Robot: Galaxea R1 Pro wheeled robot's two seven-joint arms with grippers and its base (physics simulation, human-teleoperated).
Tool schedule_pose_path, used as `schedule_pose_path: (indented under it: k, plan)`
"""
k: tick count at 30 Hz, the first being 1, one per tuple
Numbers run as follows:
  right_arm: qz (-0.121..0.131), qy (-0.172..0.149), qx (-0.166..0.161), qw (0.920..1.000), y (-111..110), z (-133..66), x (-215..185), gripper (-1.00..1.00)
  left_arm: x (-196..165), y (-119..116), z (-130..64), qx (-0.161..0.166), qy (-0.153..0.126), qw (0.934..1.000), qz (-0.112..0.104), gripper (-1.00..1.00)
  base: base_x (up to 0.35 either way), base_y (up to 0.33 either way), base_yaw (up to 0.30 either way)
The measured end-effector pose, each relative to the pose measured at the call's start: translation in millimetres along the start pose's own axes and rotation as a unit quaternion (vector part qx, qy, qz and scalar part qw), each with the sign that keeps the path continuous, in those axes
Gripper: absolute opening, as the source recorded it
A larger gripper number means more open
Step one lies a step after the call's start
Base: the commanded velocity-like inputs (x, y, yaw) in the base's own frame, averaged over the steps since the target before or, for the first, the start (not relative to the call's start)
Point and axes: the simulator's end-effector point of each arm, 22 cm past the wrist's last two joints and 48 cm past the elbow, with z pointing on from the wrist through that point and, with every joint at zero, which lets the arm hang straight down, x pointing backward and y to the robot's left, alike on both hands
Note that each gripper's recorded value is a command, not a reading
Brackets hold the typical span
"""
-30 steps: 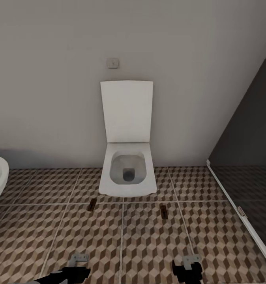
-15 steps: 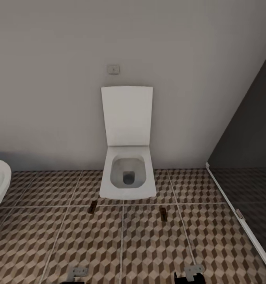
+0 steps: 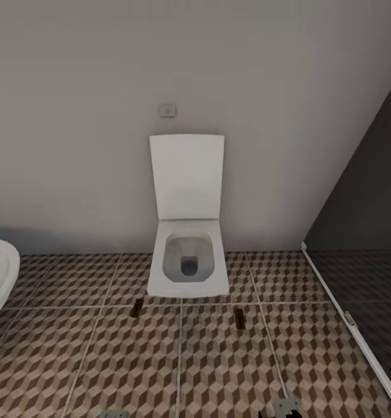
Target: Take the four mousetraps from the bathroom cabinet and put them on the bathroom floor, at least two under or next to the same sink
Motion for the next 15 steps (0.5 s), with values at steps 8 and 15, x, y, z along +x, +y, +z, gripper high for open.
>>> schedule_pose_path:
  k: [8, 15]
  plan:
    - [-0.005, 0.033, -0.001, 0.9994, -2, -24.8, 29, 1.00, 6, 11, -16.6, -0.028, 0.008, 0.9996, -0.001, 1.00, 0.000, 0.000, 0.000]
    - [-0.008, 0.051, -0.002, 0.9986, -4, -45.3, 46, 1.00, 21, 6, -31.3, -0.036, 0.025, 0.9990, -0.003, 1.00, 0.000, 0.000, 0.000]
